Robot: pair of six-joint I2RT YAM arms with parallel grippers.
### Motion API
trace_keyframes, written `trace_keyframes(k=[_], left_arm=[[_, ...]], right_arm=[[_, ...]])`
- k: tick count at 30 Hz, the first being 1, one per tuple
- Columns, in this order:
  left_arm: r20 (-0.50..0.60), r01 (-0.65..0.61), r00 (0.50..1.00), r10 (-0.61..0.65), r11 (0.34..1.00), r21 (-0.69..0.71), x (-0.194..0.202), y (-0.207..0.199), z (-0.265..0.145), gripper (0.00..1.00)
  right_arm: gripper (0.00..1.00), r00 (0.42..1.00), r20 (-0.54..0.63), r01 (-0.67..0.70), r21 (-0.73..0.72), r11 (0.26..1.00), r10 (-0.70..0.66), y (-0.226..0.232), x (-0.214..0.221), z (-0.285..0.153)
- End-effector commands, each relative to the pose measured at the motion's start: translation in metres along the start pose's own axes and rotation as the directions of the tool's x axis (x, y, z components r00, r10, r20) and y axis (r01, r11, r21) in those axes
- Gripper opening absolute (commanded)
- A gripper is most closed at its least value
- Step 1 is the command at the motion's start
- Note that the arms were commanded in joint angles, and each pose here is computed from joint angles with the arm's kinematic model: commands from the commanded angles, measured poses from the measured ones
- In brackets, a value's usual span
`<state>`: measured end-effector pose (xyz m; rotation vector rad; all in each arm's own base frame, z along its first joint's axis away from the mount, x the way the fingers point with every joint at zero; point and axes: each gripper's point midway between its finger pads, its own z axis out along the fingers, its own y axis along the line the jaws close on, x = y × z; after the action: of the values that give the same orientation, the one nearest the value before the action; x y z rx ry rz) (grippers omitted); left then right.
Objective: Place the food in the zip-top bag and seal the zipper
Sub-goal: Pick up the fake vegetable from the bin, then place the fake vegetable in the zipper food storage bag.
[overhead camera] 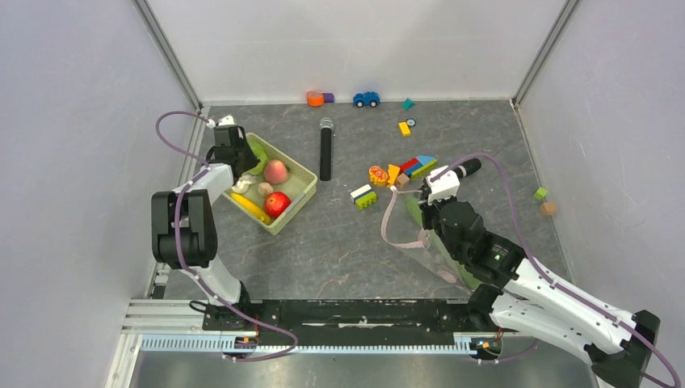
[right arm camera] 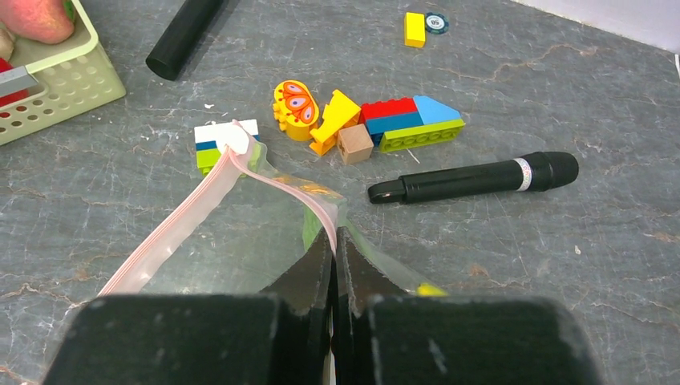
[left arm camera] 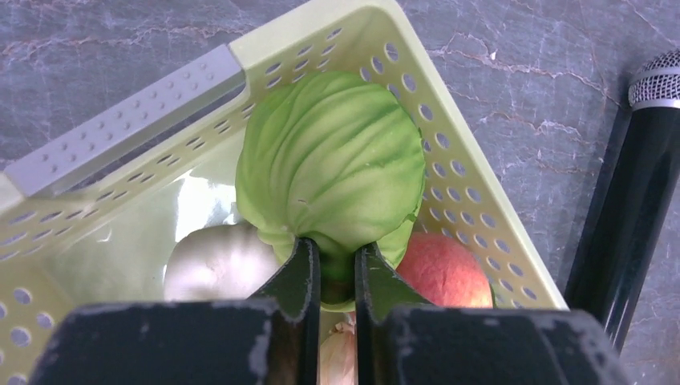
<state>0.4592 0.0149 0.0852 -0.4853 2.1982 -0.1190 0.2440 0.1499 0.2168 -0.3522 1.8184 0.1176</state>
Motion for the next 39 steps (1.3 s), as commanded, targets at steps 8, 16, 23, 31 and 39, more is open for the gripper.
trace_keyframes(k=[8, 16, 23, 31, 39], left_arm=[[0.321, 0.128, 0.921, -0.223, 0.948, 0.292, -0.067, -0.043, -0.112, 0.02], [0.222, -0.035, 0.951, -0.214, 0.640, 0.768, -0.028, -0.178, -0.236, 0.02], [0.226, -0.206, 0.973, -0.043, 0.278, 0.938, 0.053, -0.264, -0.340, 0.02], [0.248, -0.239, 0.944, 0.217, -0.069, 0.969, 0.137, -0.298, -0.389, 0.02], [0.268, -0.220, 0.917, 0.295, -0.186, 0.958, 0.179, -0.319, -0.397, 0.02]], right_arm=[[0.03, 0.993, 0.103, -0.060, -0.039, 0.997, 0.064, 0.000, -0.016, -0.009], [0.02, 0.988, 0.133, -0.083, -0.018, 0.996, 0.085, -0.008, -0.017, -0.014], [0.02, 0.986, 0.140, -0.088, -0.032, 0.996, 0.092, -0.007, -0.017, -0.016], [0.02, 0.976, 0.168, -0.122, -0.098, 0.988, 0.137, 0.002, -0.032, -0.022], [0.02, 0.963, 0.188, -0.146, -0.239, 0.960, 0.193, 0.024, -0.060, -0.033]])
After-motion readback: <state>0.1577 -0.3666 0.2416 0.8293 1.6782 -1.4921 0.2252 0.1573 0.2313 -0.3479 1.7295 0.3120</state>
